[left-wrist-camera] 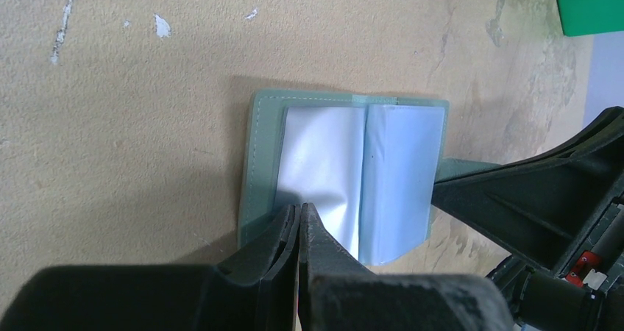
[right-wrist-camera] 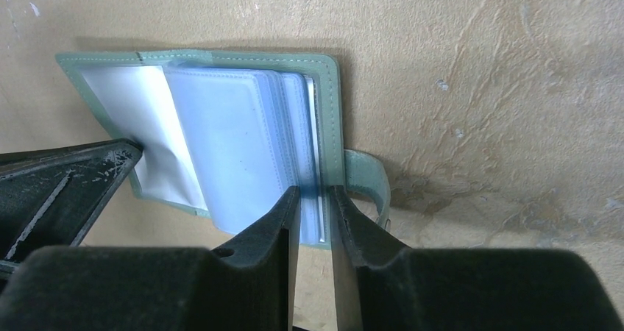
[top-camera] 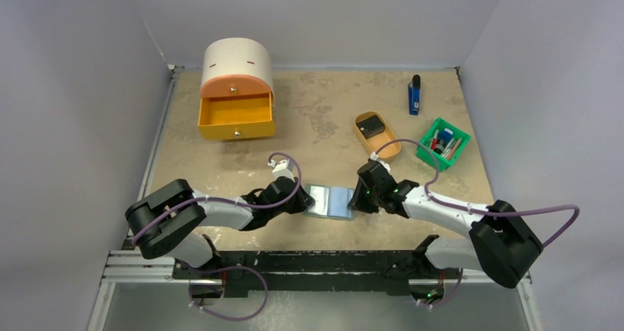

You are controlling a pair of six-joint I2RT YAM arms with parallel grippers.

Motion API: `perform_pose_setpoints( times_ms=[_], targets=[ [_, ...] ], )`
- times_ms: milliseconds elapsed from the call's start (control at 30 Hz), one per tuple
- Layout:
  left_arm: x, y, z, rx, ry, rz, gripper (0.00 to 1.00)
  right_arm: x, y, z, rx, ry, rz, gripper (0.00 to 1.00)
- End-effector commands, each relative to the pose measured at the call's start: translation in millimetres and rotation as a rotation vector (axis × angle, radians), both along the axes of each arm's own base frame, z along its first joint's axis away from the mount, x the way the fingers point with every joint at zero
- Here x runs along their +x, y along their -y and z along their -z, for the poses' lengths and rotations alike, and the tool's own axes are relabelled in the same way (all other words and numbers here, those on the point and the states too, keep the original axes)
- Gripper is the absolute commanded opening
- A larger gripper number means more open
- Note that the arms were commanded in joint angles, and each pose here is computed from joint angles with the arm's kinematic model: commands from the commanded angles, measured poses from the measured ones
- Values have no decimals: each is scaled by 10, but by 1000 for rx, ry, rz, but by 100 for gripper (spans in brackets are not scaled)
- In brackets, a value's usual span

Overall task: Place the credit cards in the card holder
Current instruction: Open the card holder at the center of the board.

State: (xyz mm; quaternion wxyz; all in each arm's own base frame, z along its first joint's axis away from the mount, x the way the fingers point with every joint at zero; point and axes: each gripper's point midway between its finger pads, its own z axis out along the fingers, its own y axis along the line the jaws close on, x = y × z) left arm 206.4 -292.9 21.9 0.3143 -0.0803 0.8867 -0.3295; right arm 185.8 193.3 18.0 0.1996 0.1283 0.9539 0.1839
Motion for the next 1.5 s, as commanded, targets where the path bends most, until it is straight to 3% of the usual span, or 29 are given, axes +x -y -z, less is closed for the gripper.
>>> perform_pose_setpoints(
  times_ms=[0, 500, 800, 967, 1067, 1200, 1467],
  targets=[
    [-104, -178, 287, 98, -56, 4, 0, 64, -4, 49, -20, 8, -4, 25],
    [-85, -154, 208, 93, -42, 12, 0, 266, -251, -215, 82, 131, -75, 38],
    [-53, -140, 105, 94, -25, 13, 0, 317, -339, -259, 115, 157, -98, 35],
    [-40, -113, 83, 102, -21, 24, 0, 291, -488, -262, 153, 138, -158, 46],
    [-34, -106, 87, 107, -22, 27, 0, 288, -552, -239, 154, 128, -181, 48],
    [-34, -122, 93, 114, -22, 23, 0, 283, -599, -202, 145, 118, -206, 39],
    [35, -256, -120, 144, 23, -27, 0, 280, -584, -188, 117, 113, -197, 0]
  ],
)
